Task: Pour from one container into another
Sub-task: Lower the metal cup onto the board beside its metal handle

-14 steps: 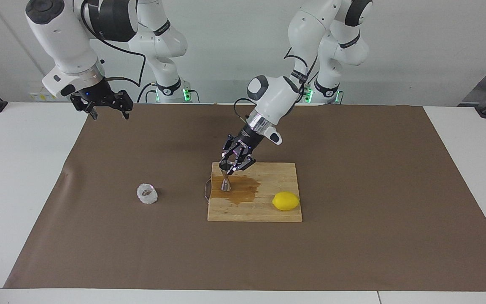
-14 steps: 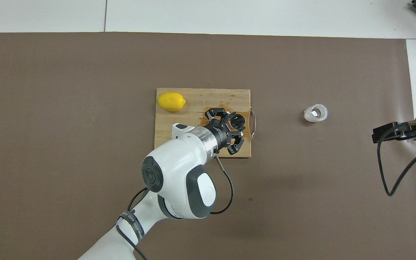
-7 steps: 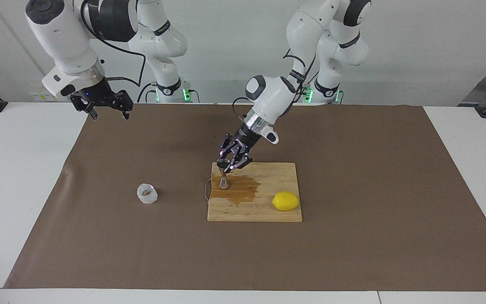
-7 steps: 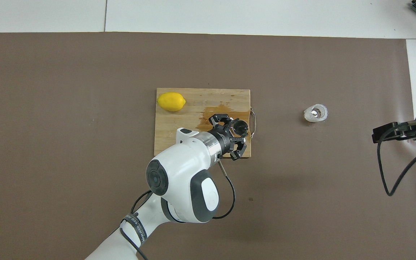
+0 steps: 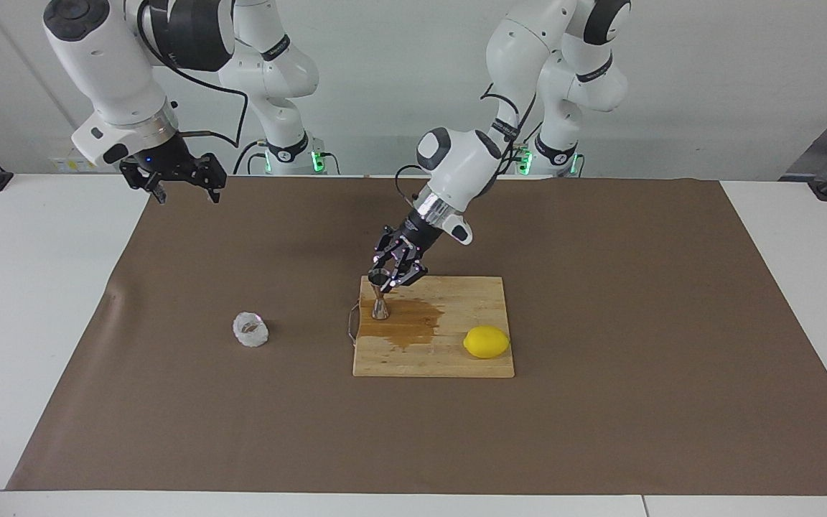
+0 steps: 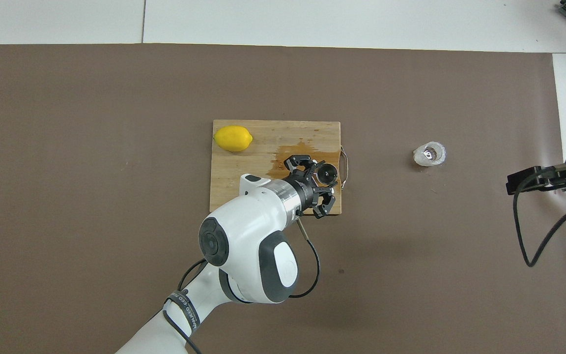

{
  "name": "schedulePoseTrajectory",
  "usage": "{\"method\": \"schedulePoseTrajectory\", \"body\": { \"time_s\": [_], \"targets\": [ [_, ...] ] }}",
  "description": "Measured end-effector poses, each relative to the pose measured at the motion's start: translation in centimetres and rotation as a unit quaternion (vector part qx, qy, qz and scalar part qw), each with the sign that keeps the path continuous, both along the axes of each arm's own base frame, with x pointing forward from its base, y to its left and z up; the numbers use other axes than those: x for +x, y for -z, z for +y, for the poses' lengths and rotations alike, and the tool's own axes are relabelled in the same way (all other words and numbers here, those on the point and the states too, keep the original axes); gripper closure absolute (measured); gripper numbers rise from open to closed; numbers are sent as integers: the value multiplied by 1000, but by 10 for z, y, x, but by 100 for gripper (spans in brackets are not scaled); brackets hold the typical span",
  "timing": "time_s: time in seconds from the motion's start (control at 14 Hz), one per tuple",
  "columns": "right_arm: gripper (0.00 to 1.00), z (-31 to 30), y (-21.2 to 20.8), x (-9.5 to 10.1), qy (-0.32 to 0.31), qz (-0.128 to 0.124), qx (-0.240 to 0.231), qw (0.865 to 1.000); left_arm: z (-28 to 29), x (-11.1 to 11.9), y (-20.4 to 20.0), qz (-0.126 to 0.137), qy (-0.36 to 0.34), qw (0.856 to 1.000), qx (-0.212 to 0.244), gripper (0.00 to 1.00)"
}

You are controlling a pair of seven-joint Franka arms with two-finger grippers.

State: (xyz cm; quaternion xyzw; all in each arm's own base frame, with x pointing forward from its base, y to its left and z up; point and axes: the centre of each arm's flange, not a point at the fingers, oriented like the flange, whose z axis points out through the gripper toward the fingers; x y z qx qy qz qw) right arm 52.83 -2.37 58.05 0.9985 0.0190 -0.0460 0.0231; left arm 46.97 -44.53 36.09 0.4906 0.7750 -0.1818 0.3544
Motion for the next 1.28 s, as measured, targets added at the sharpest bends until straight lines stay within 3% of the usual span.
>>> {"method": "schedulePoseTrajectory", "body": {
  "time_s": [0.36, 0.78, 1.0, 1.28],
  "targets": [
    [0, 0, 0, 0, 0, 0, 0, 1000, 1, 1, 0, -1, 0, 1000, 0, 0],
    [0, 0, 0, 0, 0, 0, 0, 1000, 8, 9, -17, -12, -5, 1000, -6, 0],
    [0, 0, 0, 0, 0, 0, 0, 1000, 15, 14, -32, 5, 12, 1000, -17, 0],
    [0, 0, 0, 0, 0, 0, 0, 1000, 12, 11, -44, 4, 45, 999, -11, 0]
  ]
}}
